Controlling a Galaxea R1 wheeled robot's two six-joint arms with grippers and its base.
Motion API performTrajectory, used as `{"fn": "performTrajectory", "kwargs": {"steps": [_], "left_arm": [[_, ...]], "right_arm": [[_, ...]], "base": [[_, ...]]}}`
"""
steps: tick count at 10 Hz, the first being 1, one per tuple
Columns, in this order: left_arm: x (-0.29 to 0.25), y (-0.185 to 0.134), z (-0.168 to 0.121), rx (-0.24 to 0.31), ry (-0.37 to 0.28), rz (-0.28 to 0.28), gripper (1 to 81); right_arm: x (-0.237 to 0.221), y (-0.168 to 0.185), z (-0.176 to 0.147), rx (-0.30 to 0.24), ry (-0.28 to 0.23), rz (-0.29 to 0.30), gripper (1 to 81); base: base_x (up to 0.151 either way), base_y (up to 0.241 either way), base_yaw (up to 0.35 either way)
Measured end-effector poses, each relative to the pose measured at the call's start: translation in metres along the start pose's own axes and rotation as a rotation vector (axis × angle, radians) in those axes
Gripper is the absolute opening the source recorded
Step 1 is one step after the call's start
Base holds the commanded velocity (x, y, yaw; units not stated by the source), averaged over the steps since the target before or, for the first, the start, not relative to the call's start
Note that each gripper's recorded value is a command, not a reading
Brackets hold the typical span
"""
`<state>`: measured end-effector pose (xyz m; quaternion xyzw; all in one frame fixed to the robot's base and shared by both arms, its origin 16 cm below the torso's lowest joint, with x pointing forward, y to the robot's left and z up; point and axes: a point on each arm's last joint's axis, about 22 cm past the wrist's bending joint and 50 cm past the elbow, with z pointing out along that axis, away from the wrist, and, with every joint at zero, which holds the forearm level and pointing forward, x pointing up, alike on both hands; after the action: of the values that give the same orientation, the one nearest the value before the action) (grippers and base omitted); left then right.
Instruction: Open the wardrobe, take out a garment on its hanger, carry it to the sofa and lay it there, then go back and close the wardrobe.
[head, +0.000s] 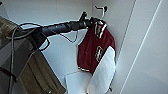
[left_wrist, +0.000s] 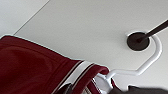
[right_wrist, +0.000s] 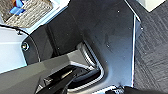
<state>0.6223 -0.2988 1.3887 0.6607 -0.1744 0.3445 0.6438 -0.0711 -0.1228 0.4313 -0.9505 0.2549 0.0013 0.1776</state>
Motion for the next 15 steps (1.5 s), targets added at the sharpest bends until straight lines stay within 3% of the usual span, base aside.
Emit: {"fn": "performTrajectory", "kwargs": {"steps": [3, 6, 12, 15], "left_arm": [[0.015, 0.019, 0.009, -0.050, 0.018, 0.003, 81.1], [0.009, -0.004, 0.011, -0.030, 0.012, -0.027, 81.1], [-0.030, 0.028, 0.034, -0.077, -0.054, -0.017, 81.1], [-0.035, 0.035, 0.040, -0.093, -0.051, -0.019, 81.1]], "right_arm": [[-0.014, 0.007, -0.003, -0.018, -0.030, 0.014, 81.1], [-0.012, 0.008, -0.004, -0.021, -0.030, 0.014, 81.1], [-0.012, 0.007, -0.003, -0.021, -0.029, 0.017, 81.1], [-0.012, 0.008, -0.004, -0.021, -0.029, 0.019, 81.1]], "base": [[0.000, 0.000, 0.000], [0.000, 0.000, 0.000], [0.000, 0.000, 0.000], [0.000, 0.000, 0.000]]}}
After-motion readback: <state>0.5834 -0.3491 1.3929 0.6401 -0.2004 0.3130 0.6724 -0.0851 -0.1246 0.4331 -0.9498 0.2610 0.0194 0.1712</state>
